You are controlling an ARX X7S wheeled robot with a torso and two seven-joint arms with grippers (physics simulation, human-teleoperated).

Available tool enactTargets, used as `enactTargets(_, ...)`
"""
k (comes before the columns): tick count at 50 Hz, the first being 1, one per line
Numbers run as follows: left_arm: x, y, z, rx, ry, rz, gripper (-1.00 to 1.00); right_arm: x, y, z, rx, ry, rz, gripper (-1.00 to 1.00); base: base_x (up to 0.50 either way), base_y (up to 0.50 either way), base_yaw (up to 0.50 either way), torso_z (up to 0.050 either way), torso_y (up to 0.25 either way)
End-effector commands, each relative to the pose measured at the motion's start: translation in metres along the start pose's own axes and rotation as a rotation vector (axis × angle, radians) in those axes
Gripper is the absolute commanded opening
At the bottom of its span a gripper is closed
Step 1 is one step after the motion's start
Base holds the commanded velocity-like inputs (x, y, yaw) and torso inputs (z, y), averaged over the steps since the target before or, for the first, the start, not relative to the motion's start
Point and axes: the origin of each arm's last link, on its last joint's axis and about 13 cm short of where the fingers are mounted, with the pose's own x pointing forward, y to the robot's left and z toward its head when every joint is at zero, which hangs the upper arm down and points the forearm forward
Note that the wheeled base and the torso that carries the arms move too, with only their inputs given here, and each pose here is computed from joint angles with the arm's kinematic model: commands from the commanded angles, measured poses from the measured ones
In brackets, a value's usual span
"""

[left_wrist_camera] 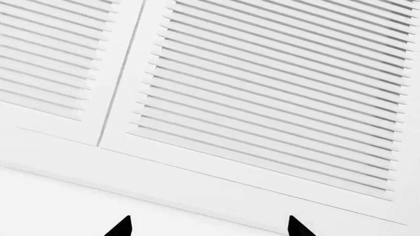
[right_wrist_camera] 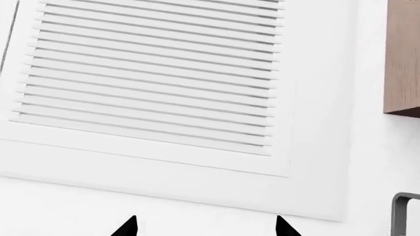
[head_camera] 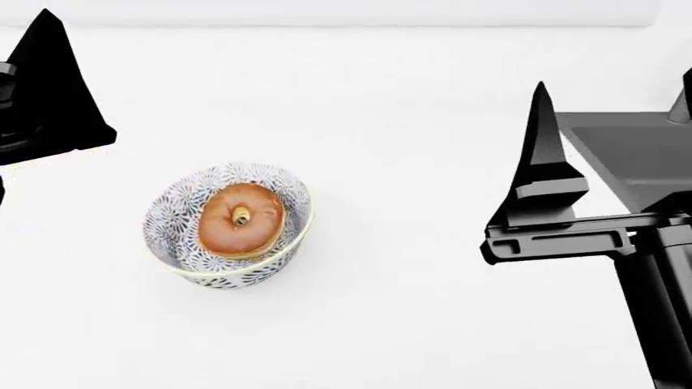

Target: Pick up the bowl with donut and place it on the tray. Pick up the cupcake and place it on the tray.

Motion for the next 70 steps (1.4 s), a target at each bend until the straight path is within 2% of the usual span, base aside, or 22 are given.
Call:
enactTargets(1, 0.000, 0.000, 0.000, -0.001, 0.000, 0.000, 1.00, 0.000, 0.000, 0.000, -0.001, 0.001, -0.004, 1.00, 0.04, 0.50, 0.00, 0.000, 0.000)
enactTargets(14, 0.001, 0.000, -0.001, 0.001, 0.000, -0.002, 1.00, 0.001, -0.001, 0.000, 0.005, -0.002, -0.008, 1.00, 0.04, 0.50, 0.00, 0.000, 0.000)
enactTargets(19, 0.004, 0.000, -0.005, 0.000, 0.001, 0.001, 1.00, 0.001, -0.001, 0.002, 0.020, -0.011, 0.000, 1.00, 0.00, 0.00, 0.00, 0.000, 0.000)
enactTargets(38, 0.002, 0.000, -0.003, -0.001, 0.004, 0.003, 1.00, 0.002, 0.001, 0.003, -0.006, -0.001, 0.012, 1.00, 0.09, 0.02, 0.00, 0.000, 0.001)
enactTargets(43, 0.003, 0.001, -0.004, -0.002, 0.005, 0.005, 1.00, 0.004, 0.003, 0.005, -0.022, 0.047, -0.009, 1.00, 0.00, 0.00, 0.00, 0.000, 0.000)
enactTargets(50, 0.005, 0.001, -0.003, -0.002, 0.004, 0.011, 1.00, 0.008, 0.007, 0.009, -0.041, 0.191, -0.011, 1.00, 0.00, 0.00, 0.00, 0.000, 0.000)
enactTargets(59, 0.007, 0.002, -0.002, -0.004, 0.001, 0.020, 1.00, 0.025, 0.005, 0.013, 0.015, 0.383, 0.096, 1.00, 0.00, 0.00, 0.00, 0.000, 0.000)
enactTargets(61, 0.006, 0.002, -0.001, -0.006, 0.000, 0.021, 1.00, 0.032, 0.005, 0.016, 0.055, 0.405, 0.122, 1.00, 0.00, 0.00, 0.00, 0.000, 0.000)
enactTargets(64, 0.006, 0.002, 0.000, -0.007, -0.001, 0.022, 1.00, 0.042, 0.005, 0.024, 0.194, 0.365, 0.131, 1.00, 0.00, 0.00, 0.00, 0.000, 0.000)
enactTargets(66, 0.006, 0.002, 0.001, -0.007, -0.002, 0.022, 1.00, 0.048, 0.003, 0.029, 0.218, 0.369, 0.129, 1.00, 0.00, 0.00, 0.00, 0.000, 0.000)
enactTargets(68, 0.006, 0.002, 0.000, -0.007, -0.001, 0.022, 1.00, 0.052, 0.001, 0.031, 0.204, 0.404, 0.106, 1.00, 0.00, 0.00, 0.00, 0.000, 0.000)
enactTargets(70, 0.006, 0.002, 0.000, -0.005, -0.001, 0.022, 1.00, 0.055, 0.000, 0.032, 0.258, 0.451, 0.083, 1.00, 0.00, 0.00, 0.00, 0.000, 0.000)
